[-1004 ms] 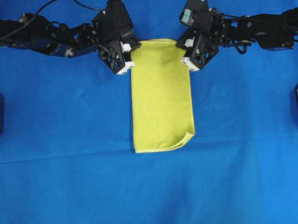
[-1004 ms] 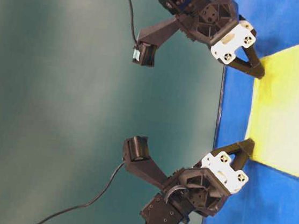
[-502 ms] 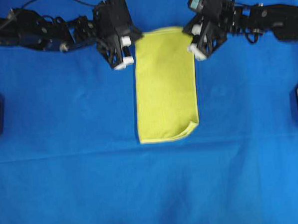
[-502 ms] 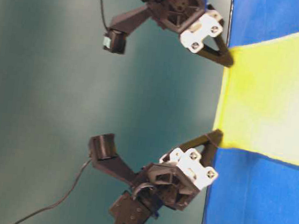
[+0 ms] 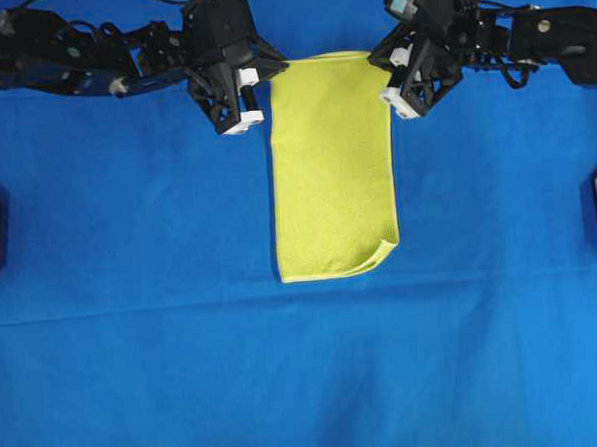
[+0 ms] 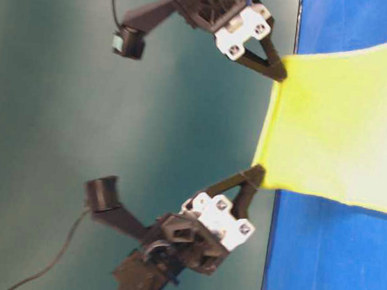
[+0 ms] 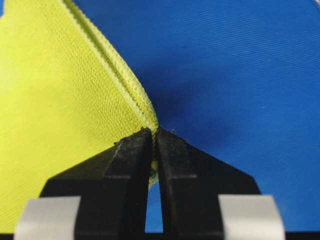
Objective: Fold the yellow towel.
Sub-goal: 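Fold the far end toward the near end and release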
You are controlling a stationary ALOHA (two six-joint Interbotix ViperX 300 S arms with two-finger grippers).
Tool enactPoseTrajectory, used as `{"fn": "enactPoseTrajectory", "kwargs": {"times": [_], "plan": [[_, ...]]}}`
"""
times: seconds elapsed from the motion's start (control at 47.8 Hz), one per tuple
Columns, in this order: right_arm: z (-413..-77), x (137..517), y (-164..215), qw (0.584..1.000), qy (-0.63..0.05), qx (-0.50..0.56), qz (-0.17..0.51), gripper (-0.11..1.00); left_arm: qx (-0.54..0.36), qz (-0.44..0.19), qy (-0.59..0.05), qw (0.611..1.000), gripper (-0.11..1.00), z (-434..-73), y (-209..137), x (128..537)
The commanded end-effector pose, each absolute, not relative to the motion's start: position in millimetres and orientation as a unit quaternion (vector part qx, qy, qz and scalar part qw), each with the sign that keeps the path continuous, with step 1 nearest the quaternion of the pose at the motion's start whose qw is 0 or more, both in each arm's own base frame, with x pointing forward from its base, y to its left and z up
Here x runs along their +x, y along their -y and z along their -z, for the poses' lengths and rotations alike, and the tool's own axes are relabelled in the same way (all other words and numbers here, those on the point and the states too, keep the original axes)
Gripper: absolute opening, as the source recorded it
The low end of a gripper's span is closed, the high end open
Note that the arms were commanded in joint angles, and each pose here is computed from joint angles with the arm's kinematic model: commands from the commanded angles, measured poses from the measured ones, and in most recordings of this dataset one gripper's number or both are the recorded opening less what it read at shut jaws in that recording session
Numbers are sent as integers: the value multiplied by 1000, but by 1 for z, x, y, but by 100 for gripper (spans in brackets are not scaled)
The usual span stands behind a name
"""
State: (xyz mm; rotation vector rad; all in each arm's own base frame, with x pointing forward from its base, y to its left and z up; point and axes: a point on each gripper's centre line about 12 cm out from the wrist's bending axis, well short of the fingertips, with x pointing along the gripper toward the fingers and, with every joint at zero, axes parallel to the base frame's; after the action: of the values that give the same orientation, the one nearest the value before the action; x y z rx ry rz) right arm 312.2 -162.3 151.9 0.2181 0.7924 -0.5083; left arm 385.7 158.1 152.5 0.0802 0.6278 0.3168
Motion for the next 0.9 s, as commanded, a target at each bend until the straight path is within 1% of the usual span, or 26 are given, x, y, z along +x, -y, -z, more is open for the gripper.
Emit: {"fn": "enactPoseTrajectory", "kwargs": {"times": [0.0,0.188,0.397,0.586,0.753,0.878], "plan": [[-170,311,150,892,-371,99,238,5,43,-141,-299,943,4,-173,-143,385],[-178,307,103,899,-380,97,195,5,41,-87,-314,945,4,-171,-91,381],[-170,305,56,897,-404,107,143,5,43,-27,-331,942,4,-161,-38,377],[-164,309,26,894,-419,117,110,5,59,26,-341,938,4,-153,5,379],[-149,311,11,884,-440,126,99,5,55,44,-356,932,4,-135,23,380],[-136,312,6,873,-458,134,101,5,46,45,-363,929,4,-123,27,381]]}}
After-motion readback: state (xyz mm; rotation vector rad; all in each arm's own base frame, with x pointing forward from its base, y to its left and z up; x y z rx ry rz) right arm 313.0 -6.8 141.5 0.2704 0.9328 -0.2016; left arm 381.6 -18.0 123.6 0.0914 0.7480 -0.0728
